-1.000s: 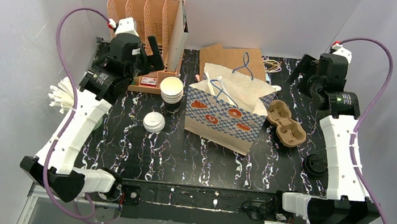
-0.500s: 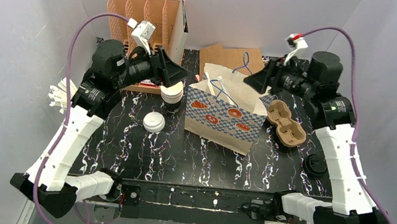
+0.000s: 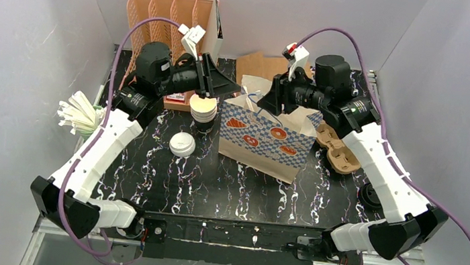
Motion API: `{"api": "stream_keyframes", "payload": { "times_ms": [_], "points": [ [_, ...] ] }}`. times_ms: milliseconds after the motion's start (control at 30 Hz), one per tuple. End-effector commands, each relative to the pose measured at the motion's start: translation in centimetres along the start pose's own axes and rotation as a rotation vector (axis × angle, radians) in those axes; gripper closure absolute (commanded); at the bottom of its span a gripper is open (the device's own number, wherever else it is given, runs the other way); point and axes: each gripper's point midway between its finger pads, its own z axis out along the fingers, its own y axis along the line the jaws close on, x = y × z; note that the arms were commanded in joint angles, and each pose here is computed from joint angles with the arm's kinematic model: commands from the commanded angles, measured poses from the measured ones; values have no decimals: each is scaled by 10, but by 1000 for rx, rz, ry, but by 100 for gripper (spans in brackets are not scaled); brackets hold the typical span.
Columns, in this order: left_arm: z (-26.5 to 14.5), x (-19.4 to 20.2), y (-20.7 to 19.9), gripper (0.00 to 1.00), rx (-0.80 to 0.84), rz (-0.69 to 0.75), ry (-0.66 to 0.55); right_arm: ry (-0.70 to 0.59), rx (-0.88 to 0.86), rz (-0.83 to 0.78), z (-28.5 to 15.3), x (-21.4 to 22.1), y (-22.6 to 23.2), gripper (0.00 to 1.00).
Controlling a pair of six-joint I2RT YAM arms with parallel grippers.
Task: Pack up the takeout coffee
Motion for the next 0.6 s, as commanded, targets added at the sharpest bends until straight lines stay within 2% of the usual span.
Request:
{"api": "stream_keyframes", "payload": {
  "times_ms": [0,200,567],
  "points": [
    [4,3,-15,71,52,-6,12,-107,58,-106,-8,-35,-5,47],
    [7,2,-6,71,22,-8,0,-143,135,-124,-10,-41,-18,45],
    [10,7,3,72,-7,-17,20,-133,11,-122,5,-49,-3,41]
  ]
}}
